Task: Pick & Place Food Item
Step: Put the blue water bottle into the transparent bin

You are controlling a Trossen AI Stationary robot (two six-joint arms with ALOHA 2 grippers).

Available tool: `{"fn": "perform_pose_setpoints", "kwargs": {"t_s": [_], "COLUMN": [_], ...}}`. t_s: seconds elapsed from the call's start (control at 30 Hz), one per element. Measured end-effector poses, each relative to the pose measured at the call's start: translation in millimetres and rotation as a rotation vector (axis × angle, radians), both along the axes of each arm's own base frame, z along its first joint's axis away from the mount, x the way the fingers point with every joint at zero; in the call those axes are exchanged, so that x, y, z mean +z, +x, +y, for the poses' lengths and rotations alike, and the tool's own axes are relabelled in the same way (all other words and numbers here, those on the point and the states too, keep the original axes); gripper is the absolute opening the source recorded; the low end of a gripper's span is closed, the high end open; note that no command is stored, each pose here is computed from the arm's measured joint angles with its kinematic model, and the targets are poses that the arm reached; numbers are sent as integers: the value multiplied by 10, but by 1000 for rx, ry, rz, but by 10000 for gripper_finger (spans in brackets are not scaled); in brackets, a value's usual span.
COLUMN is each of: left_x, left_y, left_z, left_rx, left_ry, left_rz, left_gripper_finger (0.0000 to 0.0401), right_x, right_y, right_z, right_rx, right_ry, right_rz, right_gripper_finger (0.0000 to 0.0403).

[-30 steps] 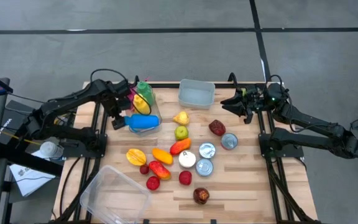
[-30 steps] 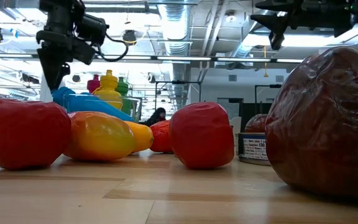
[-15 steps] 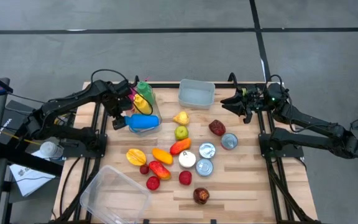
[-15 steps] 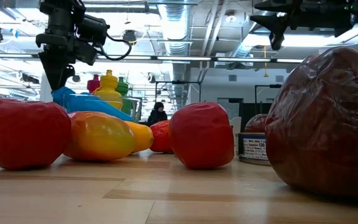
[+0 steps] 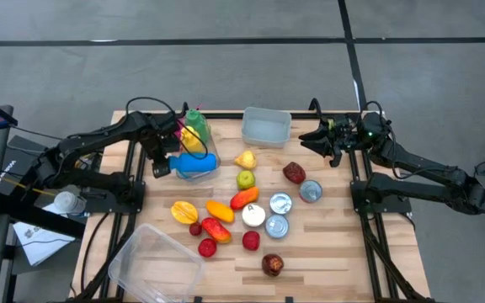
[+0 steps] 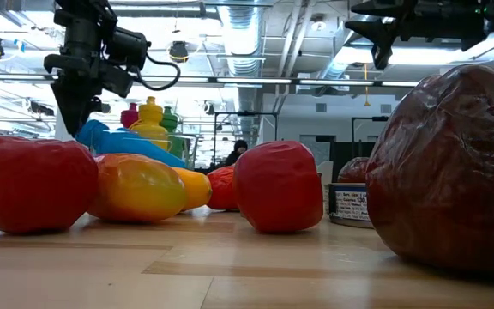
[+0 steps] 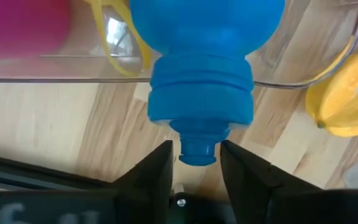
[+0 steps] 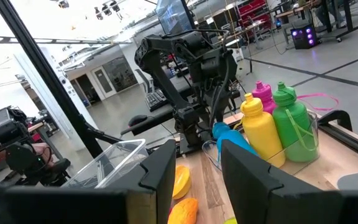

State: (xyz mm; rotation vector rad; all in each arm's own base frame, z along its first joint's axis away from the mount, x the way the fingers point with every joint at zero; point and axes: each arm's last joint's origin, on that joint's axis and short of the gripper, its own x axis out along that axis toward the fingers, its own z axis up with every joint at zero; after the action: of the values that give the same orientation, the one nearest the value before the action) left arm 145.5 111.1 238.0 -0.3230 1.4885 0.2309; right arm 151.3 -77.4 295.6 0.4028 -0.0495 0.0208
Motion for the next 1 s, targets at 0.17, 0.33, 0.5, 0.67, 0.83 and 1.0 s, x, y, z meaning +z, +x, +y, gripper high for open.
{"fn": "perform_pose_setpoints", "kwargs": {"t_s": [0.17, 0.33, 0.5, 0.67, 0.83, 1.0], "left_x": [1, 1, 57, 186, 298, 447], "left_y": [1, 2, 13, 37, 2, -30], "left_z": [3, 3, 11, 30, 5, -21], "left_rx": [3, 13, 58, 109, 129, 155], "left_ry": [5, 5, 7, 21, 10, 25], "left_rz": [-1, -2, -8, -31, -9, -35], "left_gripper_finger": [77, 39, 36, 40, 29, 1], "right_x": [0, 0, 0, 0, 0, 0], "right_y": [0, 0, 0, 0, 0, 0], "right_z": [0, 0, 0, 0, 0, 0], "right_rx": [0, 0, 0, 0, 0, 0], "right_ry": [0, 0, 0, 1, 1, 1], "right_rz": [0, 0, 0, 0, 0, 0], "right_gripper_finger": [122, 122, 122, 122, 122, 122]}}
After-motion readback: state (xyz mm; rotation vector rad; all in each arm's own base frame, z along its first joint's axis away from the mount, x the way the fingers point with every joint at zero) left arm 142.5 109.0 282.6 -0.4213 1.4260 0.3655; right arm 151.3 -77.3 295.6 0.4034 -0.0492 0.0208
